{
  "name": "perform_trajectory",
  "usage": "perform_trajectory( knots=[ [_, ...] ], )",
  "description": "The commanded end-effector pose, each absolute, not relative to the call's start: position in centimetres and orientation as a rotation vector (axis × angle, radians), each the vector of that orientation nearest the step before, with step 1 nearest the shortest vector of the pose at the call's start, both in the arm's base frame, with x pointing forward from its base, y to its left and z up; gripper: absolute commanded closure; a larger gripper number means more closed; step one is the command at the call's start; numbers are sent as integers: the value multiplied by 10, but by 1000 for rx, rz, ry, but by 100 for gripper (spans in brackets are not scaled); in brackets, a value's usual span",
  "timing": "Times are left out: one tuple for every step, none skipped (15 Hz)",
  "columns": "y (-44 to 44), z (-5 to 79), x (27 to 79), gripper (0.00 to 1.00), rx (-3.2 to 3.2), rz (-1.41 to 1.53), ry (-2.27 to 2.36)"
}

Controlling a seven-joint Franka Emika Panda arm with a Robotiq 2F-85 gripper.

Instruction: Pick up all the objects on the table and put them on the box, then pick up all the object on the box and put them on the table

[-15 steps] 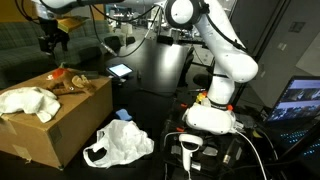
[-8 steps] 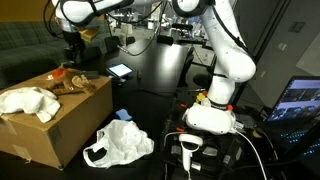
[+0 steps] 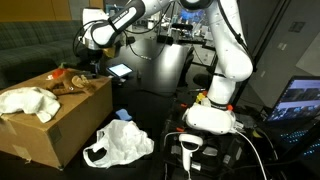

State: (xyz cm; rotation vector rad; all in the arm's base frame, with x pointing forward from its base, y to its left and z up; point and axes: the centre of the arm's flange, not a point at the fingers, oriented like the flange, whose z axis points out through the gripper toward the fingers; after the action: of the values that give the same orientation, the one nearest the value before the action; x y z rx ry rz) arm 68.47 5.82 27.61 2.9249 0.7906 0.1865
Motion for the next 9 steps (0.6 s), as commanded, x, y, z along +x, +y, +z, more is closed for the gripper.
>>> perform_trajectory(
  knots=[
    [23, 264, 616, 0, 2944, 274, 895],
    [17, 259, 610, 0, 2943, 291, 918],
    [11, 257, 603, 0, 2940, 312, 939],
    [7, 252, 597, 0, 2937, 332, 956],
    [3, 252, 591, 0, 2933, 356, 962],
    [0, 252, 587, 0, 2931, 378, 966],
    [-2, 254, 583, 0, 2930, 404, 969],
    [-2, 255, 582, 0, 2934, 431, 970],
    [-2, 257, 580, 0, 2939, 458, 970]
  ],
)
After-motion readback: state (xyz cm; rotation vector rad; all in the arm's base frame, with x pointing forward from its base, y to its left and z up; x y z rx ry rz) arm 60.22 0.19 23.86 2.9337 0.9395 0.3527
